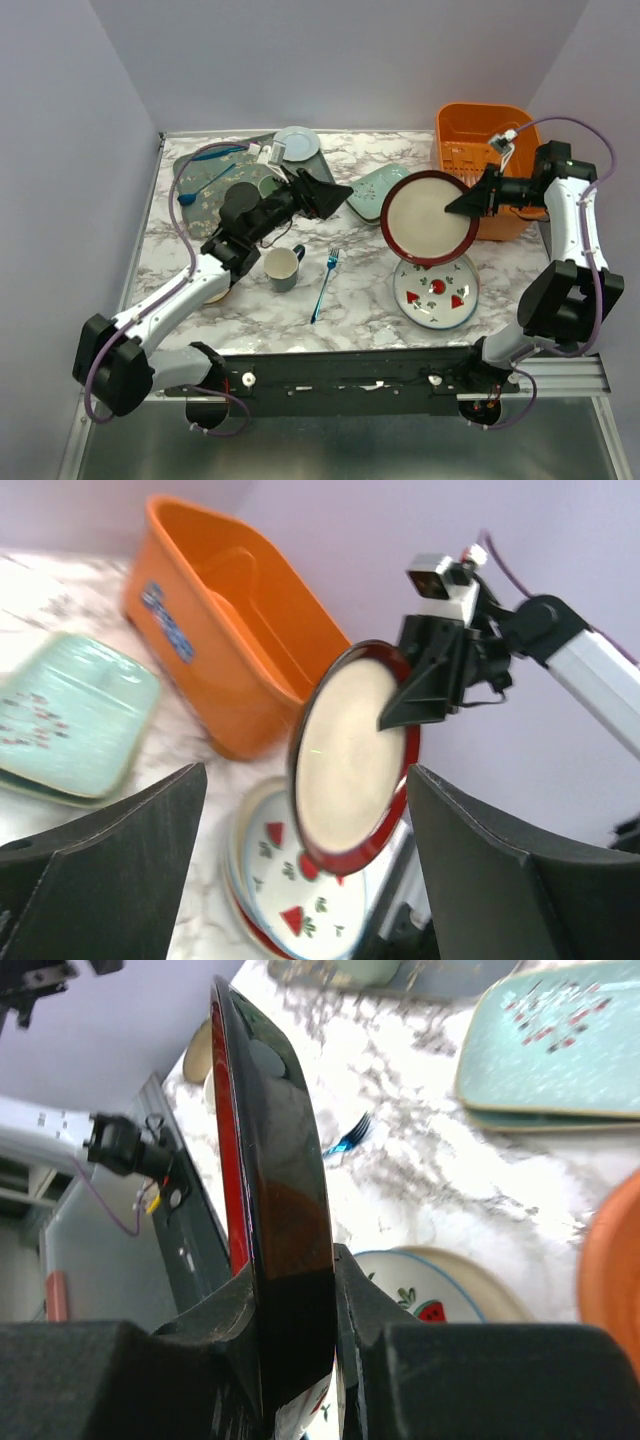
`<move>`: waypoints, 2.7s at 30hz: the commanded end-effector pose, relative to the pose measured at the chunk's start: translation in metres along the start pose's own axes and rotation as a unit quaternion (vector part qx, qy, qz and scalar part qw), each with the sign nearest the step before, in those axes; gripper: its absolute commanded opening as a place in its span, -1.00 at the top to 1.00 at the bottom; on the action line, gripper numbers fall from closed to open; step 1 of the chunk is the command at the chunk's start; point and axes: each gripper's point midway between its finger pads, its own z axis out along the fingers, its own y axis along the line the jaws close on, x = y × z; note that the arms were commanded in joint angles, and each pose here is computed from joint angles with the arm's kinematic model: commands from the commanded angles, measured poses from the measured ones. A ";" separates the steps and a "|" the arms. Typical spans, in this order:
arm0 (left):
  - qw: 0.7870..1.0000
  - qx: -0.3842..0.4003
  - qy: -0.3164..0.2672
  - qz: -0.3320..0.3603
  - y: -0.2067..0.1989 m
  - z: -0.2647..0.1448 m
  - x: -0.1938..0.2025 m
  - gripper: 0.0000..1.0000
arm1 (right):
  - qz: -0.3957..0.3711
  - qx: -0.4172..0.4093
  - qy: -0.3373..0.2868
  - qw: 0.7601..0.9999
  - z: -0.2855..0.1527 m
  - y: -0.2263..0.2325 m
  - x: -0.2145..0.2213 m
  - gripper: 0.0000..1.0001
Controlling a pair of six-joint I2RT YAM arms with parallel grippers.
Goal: Place the mixed dishes into the plastic bin
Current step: Pick up the plate at the center of the board, then place the plate in the plastic bin.
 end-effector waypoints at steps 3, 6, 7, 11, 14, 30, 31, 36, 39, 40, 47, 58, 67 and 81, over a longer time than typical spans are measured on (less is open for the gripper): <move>0.986 -0.118 -0.033 0.117 0.017 -0.051 -0.037 -0.91 | 0.006 0.033 -0.105 0.994 -0.034 -0.008 -0.078 0.99; 0.976 -0.158 -0.043 0.141 0.026 -0.080 -0.039 -0.97 | 0.018 0.090 -0.148 0.985 -0.047 -0.024 -0.105 0.99; 0.973 -0.173 -0.044 0.145 0.031 -0.088 -0.038 -0.97 | 0.039 0.097 -0.160 0.982 -0.049 -0.024 -0.113 0.99; 0.959 -0.223 -0.048 0.168 0.043 -0.132 -0.032 -0.97 | 0.039 0.151 -0.203 0.967 -0.062 -0.046 -0.147 0.99; 0.951 -0.252 -0.049 0.174 0.054 -0.158 -0.024 -0.97 | 0.055 0.199 -0.246 0.947 -0.073 -0.064 -0.165 0.99; 0.949 -0.261 -0.045 0.169 0.062 -0.175 -0.010 -0.97 | 0.179 0.422 -0.395 0.796 -0.135 -0.168 -0.170 0.99; 0.950 -0.259 -0.046 0.169 0.061 -0.175 -0.010 -0.97 | 0.187 0.428 -0.401 0.788 -0.137 -0.172 -0.170 0.99; 0.951 -0.254 -0.051 0.170 0.059 -0.176 -0.011 -0.97 | 0.219 0.459 -0.415 0.755 -0.138 -0.199 -0.161 0.99; 0.951 -0.254 -0.054 0.171 0.058 -0.177 -0.012 -0.97 | 0.238 0.460 -0.411 0.750 -0.129 -0.216 -0.157 0.99; 0.950 -0.254 -0.055 0.172 0.058 -0.178 -0.013 -0.97 | 0.245 0.457 -0.412 0.749 -0.125 -0.218 -0.157 0.99; 0.951 -0.249 -0.061 0.173 0.056 -0.179 -0.014 -0.97 | 0.287 0.457 -0.398 0.742 -0.098 -0.258 -0.148 0.99; 0.953 -0.238 -0.058 0.178 0.053 -0.177 -0.013 -0.97 | 0.323 0.452 -0.373 0.743 -0.065 -0.301 -0.136 0.85; 0.956 -0.222 -0.065 0.180 0.045 -0.178 -0.015 -0.97 | 0.339 0.458 -0.346 0.745 -0.051 -0.324 -0.118 0.33; 0.960 -0.207 -0.057 0.179 0.039 -0.174 -0.013 -0.97 | 0.330 0.467 -0.324 0.754 -0.046 -0.331 -0.109 -0.40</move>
